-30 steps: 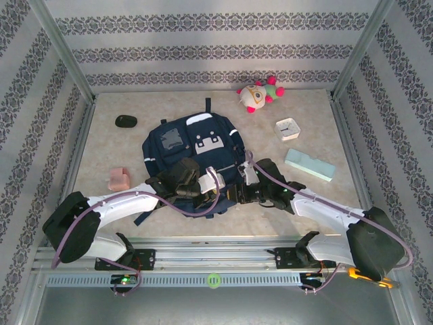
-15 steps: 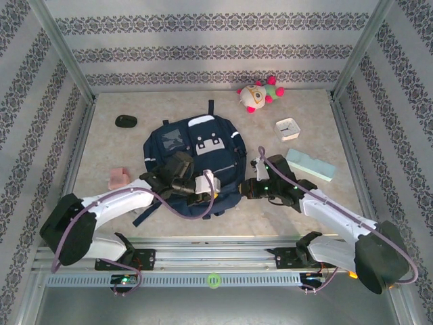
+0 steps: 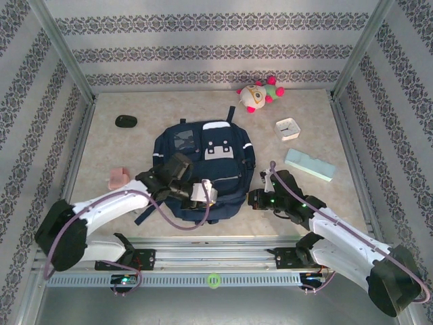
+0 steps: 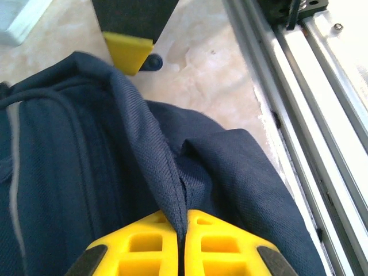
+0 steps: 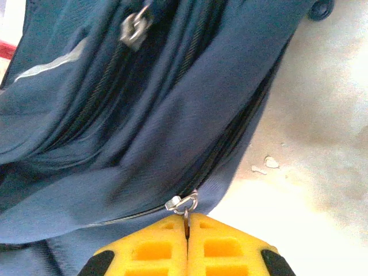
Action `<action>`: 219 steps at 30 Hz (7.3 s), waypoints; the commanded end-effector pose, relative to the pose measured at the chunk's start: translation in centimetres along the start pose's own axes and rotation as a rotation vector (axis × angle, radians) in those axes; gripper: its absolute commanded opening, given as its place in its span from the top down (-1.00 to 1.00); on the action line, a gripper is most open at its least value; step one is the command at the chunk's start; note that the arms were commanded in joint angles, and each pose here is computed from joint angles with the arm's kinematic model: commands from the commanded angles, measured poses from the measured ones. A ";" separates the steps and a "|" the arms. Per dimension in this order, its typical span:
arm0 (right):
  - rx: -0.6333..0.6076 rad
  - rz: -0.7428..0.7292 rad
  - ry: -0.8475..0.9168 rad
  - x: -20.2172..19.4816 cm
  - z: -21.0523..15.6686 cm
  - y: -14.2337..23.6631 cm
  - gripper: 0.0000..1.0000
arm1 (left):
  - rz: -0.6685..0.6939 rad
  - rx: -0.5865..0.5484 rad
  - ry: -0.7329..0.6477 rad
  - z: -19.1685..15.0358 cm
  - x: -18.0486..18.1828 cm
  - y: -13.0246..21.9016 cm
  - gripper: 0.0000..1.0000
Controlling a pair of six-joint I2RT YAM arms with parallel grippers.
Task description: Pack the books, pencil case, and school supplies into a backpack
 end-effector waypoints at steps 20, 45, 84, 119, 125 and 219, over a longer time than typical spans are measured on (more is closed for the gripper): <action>-0.062 0.081 0.112 3.5 1.1 0.1 1.00 | 0.255 0.020 0.256 5.7 2.4 -5.8 -0.60; -0.273 -0.059 -0.188 -4.7 7.5 0.3 1.00 | 0.033 -0.045 0.032 3.2 -2.9 1.0 1.00; -0.265 0.293 0.823 5.3 2.1 -2.6 -0.04 | 0.144 -0.311 0.257 6.1 1.8 8.2 1.00; -0.293 -0.107 0.063 -5.8 8.5 -5.7 1.00 | 0.135 -0.260 0.244 5.1 1.2 8.1 1.00; -0.216 0.046 0.152 -2.8 7.9 -6.0 0.39 | 0.194 -0.245 0.244 4.7 2.1 7.9 0.32; 0.292 0.605 1.128 2.5 12.5 -5.8 0.22 | 0.424 -0.187 0.126 2.7 6.4 8.3 1.00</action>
Point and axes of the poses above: each hand's point on the last joint's axis, 136 mm out from that joint toward the fingers, its own y axis back along the fingers, its own x axis along the line the jaws close on, z = x × y, the point moved 3 cm from there along y, back along the fingers, and after that the axes turned 7 degrees about y, right-handed, at the moved point
